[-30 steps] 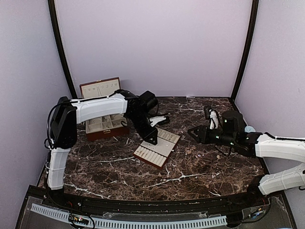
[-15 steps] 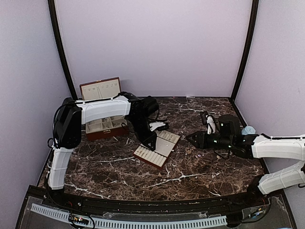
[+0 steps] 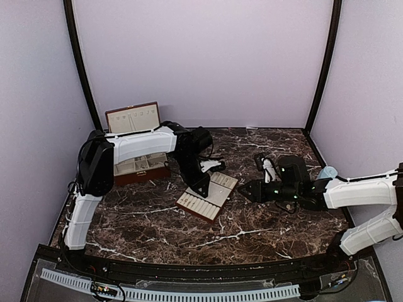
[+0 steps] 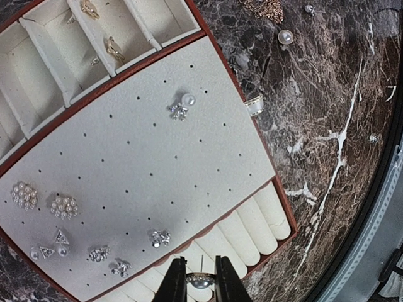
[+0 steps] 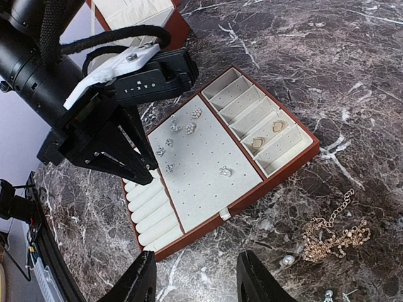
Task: Organize the mixed jewelry
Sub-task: Insert the earring into the earring holder.
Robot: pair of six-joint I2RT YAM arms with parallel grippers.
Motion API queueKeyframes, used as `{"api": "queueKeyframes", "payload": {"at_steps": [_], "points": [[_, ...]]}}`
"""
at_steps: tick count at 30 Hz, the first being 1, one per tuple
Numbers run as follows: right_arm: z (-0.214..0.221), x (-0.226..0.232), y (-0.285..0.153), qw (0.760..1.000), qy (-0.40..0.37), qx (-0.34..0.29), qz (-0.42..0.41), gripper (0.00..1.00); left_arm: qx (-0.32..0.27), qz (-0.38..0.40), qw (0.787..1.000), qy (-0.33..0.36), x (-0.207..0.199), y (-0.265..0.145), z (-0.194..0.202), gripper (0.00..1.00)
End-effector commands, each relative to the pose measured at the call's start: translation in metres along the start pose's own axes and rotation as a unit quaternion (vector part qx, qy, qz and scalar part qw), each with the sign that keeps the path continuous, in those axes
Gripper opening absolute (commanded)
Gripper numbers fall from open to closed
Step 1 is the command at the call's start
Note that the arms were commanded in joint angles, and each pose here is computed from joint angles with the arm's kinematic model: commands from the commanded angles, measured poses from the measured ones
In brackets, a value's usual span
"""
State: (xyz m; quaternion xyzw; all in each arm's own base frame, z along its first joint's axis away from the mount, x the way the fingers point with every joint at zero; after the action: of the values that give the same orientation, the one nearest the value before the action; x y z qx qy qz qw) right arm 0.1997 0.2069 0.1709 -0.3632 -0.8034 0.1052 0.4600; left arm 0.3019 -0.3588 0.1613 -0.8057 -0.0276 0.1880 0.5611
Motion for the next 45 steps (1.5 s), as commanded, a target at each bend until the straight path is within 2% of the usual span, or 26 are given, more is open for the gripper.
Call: {"api": "queueKeyframes", "payload": {"at_steps": [1, 45], "points": [[-0.008, 0.011, 0.002, 1.000, -0.008, -0.022, -0.018, 0.44, 0.010, 0.005, 1.000, 0.005, -0.003, 0.000, -0.001, 0.10], [-0.001, 0.004, 0.008, 1.000, -0.004, -0.013, -0.004, 0.44, 0.019, 0.013, 1.000, 0.010, 0.004, 0.013, -0.006, 0.10]]}}
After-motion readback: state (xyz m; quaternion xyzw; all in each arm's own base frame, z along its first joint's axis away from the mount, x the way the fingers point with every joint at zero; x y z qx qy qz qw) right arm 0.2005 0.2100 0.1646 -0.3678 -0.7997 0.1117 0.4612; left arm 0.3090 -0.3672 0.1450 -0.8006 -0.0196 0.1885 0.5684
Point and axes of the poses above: each gripper's point midway between its finger pads, its own y axis out along the fingers, its own x axis along the line the jaws close on, z = x × y, the point moved 10 cm from there along -y, back along the fingers, and after that the axes turned 15 degrees about y, right-handed, at the moved point
